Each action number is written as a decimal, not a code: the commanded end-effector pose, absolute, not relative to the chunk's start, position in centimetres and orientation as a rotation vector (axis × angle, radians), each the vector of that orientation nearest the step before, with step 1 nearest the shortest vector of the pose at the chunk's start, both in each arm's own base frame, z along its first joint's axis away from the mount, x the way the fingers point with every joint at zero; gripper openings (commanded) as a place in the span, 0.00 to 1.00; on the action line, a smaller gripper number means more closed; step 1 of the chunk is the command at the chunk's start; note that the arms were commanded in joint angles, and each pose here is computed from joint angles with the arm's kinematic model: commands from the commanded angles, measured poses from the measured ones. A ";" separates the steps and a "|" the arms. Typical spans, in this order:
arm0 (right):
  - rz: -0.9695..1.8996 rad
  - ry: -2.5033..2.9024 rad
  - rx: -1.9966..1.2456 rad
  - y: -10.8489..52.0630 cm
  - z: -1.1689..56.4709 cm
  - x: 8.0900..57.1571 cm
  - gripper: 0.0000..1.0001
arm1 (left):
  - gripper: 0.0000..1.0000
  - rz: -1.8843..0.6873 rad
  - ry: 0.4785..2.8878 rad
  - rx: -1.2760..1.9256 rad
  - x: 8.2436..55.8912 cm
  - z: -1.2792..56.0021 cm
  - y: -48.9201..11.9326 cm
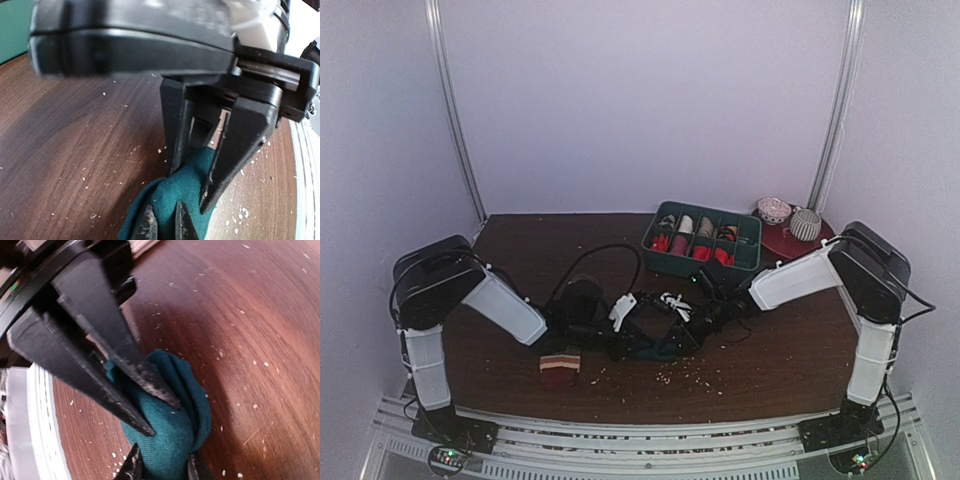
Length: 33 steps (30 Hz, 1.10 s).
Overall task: Roll the socks
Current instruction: Pick up the sock from the center of the board, then place the sock in the storage box.
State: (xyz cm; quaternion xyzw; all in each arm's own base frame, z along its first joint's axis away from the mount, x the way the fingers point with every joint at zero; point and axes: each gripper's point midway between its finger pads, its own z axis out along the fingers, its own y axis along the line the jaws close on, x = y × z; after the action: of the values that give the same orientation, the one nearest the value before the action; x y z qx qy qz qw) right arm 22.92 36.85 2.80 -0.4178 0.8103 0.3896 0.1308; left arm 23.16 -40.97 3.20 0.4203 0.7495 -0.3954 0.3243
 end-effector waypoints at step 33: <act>0.400 2.159 0.154 20.4 23.1 44.3 0.00 | 0.98 -0.483 1.914 0.790 28.1 16.2 -32.0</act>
State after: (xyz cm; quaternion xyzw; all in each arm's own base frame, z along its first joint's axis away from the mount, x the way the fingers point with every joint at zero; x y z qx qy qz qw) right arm 41.33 24.53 20.78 -0.0326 0.8819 0.2395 0.4047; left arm 28.21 -32.22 16.68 0.3227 0.7834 -0.1986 0.4926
